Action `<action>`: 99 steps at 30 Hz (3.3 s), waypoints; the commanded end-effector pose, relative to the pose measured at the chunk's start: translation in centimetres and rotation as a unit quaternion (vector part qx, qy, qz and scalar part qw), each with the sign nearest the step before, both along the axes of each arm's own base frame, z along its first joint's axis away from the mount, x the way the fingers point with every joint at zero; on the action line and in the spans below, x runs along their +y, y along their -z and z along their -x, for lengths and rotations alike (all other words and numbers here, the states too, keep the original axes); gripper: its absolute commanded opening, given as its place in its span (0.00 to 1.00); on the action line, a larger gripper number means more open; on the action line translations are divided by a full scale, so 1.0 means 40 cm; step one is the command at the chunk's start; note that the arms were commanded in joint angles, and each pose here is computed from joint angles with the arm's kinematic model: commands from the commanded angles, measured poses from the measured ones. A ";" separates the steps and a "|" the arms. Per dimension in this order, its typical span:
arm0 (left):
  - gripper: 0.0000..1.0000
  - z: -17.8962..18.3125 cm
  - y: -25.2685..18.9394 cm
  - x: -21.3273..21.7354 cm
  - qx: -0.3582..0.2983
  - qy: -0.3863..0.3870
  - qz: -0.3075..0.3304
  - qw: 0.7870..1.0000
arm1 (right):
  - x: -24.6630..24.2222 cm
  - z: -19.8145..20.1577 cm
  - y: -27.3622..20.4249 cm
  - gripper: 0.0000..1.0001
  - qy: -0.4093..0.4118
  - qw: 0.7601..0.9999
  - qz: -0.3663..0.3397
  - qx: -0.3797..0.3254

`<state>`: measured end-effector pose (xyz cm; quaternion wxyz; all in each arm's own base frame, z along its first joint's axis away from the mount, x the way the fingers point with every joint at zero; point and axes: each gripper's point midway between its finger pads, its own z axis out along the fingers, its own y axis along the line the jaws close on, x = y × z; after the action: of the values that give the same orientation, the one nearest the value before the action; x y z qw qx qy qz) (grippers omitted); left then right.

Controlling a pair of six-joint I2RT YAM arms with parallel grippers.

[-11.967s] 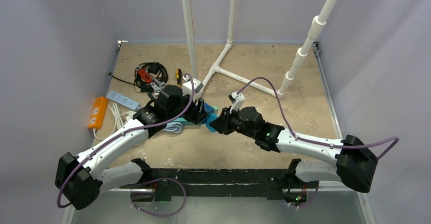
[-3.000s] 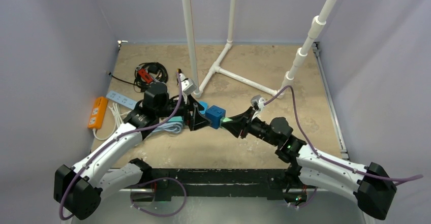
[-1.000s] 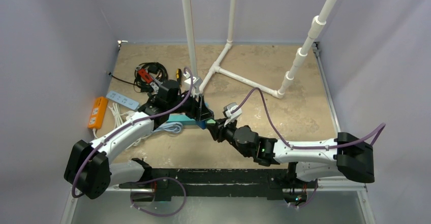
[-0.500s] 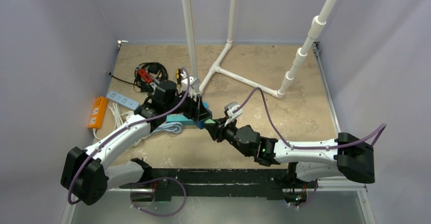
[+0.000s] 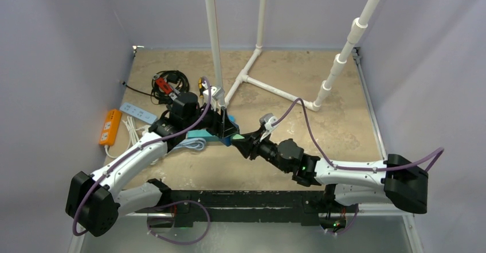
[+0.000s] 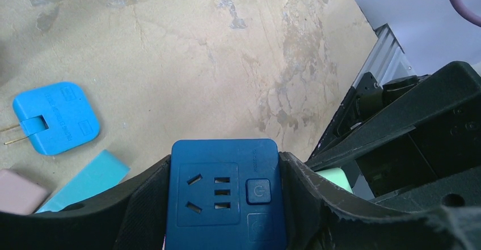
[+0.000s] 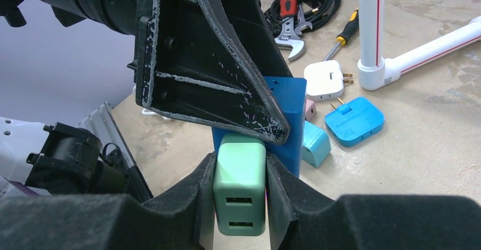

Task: Pull the plug off the socket
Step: Remove the plug from the socket, then place the plug at the center of the board, then place the socket at the center of the board.

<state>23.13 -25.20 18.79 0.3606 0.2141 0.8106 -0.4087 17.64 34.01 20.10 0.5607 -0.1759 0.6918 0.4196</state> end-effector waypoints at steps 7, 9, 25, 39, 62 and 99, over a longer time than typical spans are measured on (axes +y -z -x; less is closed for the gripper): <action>0.00 -0.071 -0.040 0.044 -0.068 -0.055 -0.025 0.996 | 0.002 -0.025 -0.049 0.00 0.035 0.999 -0.034 0.006; 0.00 -0.078 -0.032 0.052 -0.066 -0.066 -0.034 0.995 | 0.002 -0.034 -0.044 0.00 0.050 0.998 -0.027 0.011; 0.00 -0.123 0.011 0.108 -0.049 -0.135 -0.083 0.986 | 0.059 -0.024 0.011 0.00 0.117 0.992 0.038 0.042; 0.00 -0.091 -0.034 0.068 -0.075 -0.077 -0.040 0.993 | 0.034 -0.001 -0.040 0.00 -0.004 0.999 -0.038 0.018; 0.00 -0.198 -0.008 0.239 -0.060 -0.242 -0.104 0.963 | -0.030 -0.097 -0.027 0.00 0.051 0.997 -0.029 0.052; 0.34 -0.471 0.252 0.387 0.094 -0.352 -0.178 0.914 | 0.066 -0.512 0.290 0.40 0.055 0.984 0.069 0.153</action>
<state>40.69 -9.59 7.15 0.3400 -0.0584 0.9316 -0.1147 36.29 36.10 6.26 0.4244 -0.1119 0.8247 0.3568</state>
